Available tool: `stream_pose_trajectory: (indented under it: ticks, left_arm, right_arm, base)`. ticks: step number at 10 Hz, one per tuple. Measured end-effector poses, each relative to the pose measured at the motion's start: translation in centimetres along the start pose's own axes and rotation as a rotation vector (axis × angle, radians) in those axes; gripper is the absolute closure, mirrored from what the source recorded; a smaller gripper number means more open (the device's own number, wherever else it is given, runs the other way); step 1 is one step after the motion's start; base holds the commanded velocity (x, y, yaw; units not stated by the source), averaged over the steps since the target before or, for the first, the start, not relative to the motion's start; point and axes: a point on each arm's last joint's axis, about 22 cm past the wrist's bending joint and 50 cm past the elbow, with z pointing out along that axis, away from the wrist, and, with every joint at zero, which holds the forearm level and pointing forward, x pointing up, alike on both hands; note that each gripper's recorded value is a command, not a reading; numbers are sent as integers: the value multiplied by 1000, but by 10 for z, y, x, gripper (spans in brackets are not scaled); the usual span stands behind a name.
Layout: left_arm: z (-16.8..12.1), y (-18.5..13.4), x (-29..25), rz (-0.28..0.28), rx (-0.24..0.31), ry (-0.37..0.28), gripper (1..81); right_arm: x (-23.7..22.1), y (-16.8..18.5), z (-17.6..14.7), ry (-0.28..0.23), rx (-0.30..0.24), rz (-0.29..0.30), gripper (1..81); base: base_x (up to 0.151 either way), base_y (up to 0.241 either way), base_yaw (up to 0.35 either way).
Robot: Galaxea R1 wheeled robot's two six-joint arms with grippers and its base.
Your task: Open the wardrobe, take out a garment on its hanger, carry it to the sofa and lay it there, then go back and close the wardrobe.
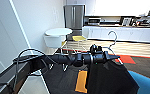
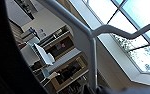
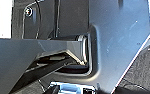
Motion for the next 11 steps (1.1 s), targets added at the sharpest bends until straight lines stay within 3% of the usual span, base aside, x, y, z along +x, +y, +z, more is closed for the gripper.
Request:
stream_pose_trajectory:
  ticks: [11]
  left_arm:
    - [5,1,-3,2,-4,-8,811]
  right_arm:
    - [-1,0,0,-1,0,1,10]
  base:
    - [0,0,-215]
